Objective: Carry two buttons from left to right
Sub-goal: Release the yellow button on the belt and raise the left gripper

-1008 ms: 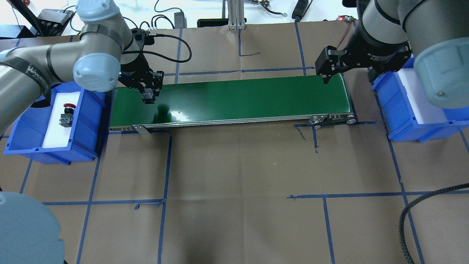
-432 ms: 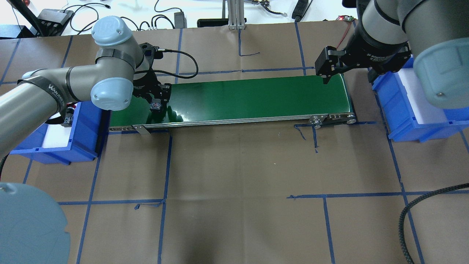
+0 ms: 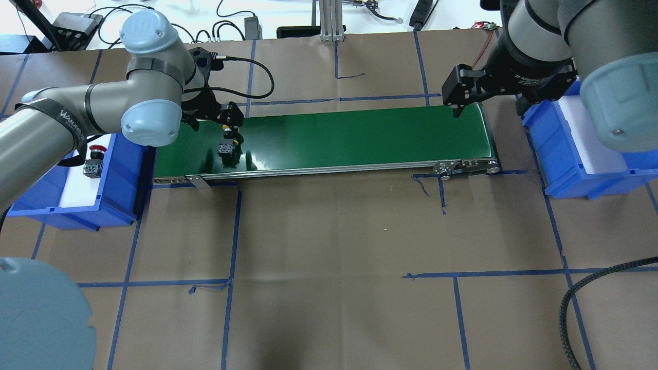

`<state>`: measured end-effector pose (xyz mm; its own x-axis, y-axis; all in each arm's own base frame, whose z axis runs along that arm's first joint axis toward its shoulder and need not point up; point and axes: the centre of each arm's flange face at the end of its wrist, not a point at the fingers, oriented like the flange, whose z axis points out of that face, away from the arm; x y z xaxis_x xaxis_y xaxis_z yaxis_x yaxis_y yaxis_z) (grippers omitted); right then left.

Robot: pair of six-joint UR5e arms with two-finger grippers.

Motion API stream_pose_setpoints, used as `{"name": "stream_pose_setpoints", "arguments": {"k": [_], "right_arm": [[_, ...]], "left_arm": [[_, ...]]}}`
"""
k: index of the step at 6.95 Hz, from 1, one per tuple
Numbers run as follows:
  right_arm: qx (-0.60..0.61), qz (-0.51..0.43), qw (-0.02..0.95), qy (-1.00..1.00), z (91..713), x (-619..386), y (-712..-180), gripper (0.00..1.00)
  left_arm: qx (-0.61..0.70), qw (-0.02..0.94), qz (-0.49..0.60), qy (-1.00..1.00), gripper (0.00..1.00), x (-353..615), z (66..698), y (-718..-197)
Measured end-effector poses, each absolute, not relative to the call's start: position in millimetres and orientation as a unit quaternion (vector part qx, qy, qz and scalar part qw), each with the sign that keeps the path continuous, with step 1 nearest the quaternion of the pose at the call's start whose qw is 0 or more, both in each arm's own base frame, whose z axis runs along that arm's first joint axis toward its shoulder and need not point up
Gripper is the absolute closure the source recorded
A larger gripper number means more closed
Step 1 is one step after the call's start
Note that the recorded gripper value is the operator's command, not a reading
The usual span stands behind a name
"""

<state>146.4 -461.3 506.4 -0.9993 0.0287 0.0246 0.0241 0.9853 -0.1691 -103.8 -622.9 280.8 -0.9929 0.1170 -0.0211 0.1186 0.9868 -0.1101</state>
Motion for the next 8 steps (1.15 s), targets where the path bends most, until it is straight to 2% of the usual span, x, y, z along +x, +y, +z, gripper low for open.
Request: {"name": "stream_pose_setpoints", "arguments": {"k": [5,8], "right_arm": [[-0.014,0.086,0.013,-0.996,508,146,-461,0.00],[-0.013,0.085,0.013,-0.996,507,146,-461,0.00]], "left_arm": [[0.057,0.003,-0.012,0.998,0.00,-100,412,-608],[0.039,0.003,-0.008,0.999,0.00,-40,433,-612]]}}
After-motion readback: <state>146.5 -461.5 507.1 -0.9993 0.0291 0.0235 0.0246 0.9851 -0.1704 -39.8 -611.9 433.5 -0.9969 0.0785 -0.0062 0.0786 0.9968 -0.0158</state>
